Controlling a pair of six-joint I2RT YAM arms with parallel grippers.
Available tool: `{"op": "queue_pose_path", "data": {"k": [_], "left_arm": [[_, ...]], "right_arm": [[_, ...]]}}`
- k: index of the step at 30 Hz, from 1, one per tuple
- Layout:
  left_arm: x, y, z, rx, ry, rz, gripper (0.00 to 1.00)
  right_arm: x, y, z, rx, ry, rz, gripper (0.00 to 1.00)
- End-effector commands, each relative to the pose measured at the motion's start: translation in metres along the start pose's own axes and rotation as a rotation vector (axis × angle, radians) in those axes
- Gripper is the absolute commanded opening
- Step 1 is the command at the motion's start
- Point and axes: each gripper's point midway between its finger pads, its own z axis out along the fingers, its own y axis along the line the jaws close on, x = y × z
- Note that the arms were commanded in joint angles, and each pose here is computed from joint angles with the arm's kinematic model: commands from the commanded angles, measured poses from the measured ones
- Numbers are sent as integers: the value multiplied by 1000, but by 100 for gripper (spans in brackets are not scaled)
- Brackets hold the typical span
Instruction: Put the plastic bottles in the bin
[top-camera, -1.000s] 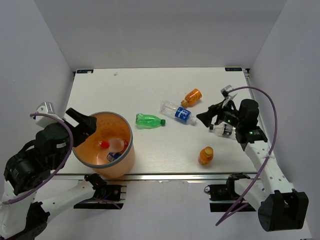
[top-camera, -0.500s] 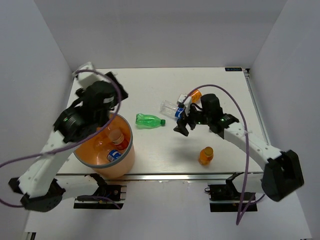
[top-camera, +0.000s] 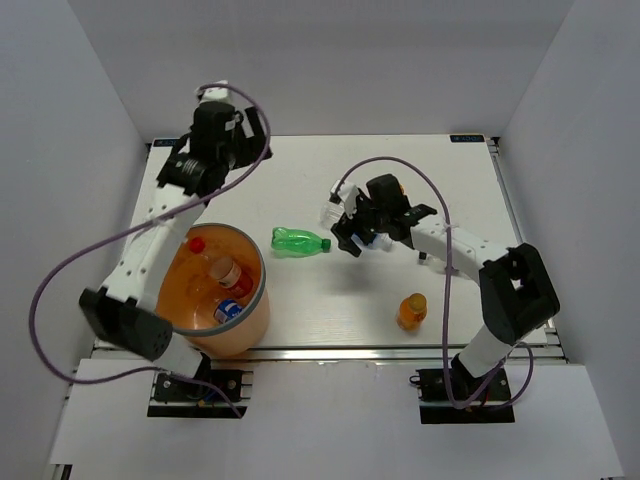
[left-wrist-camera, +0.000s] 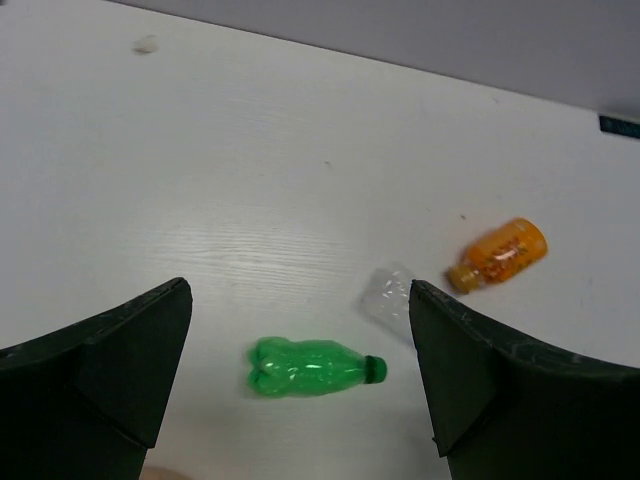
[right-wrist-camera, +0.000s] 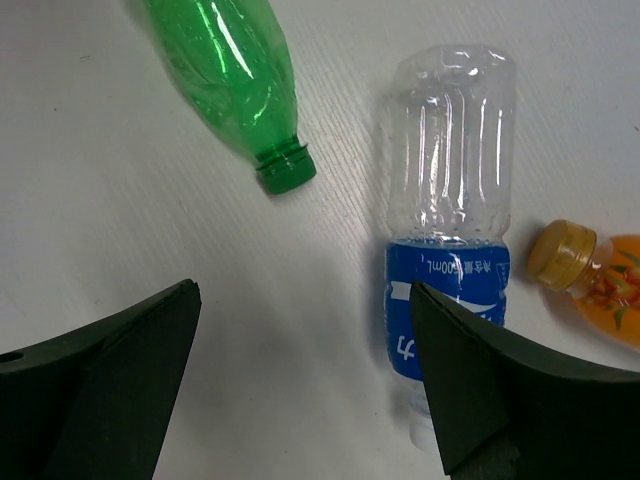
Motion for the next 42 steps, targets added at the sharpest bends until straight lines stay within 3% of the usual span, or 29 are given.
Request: {"op": "queue_pose_path", "data": {"k": [1,5,13,18,25,30,37,40,42], "left_arm": [[28,-63,27,291,155,112,98],[65,-86,45,436,262,139,98],[135,-70,81,275,457,176,98],[114,-62,79,211,390,176,98],[78,-53,56,179,260,160,98],[54,-22,41,92,169,125,98],[36,54,17,-43,61,-4,98],[27,73,-2,-91,-6,-53,98],[32,84,-12,-123,-30,-79,98]], "right_arm": [[-7,-8,-14,86,-67,18,89],[-8,-11,-34,115,-148,59,89],[-19,-46,-80,203,-348,226,89],[-13,-36,-74,139,-317,161,89],[5,-77,-48,260,-185,229,89],[39,-89,-9,255,-76,277,89],[67,-94,30,246,20,282,89],[61,-89,32,214,13,283,79],[49,-83,28,189,-21,286,63]]}}
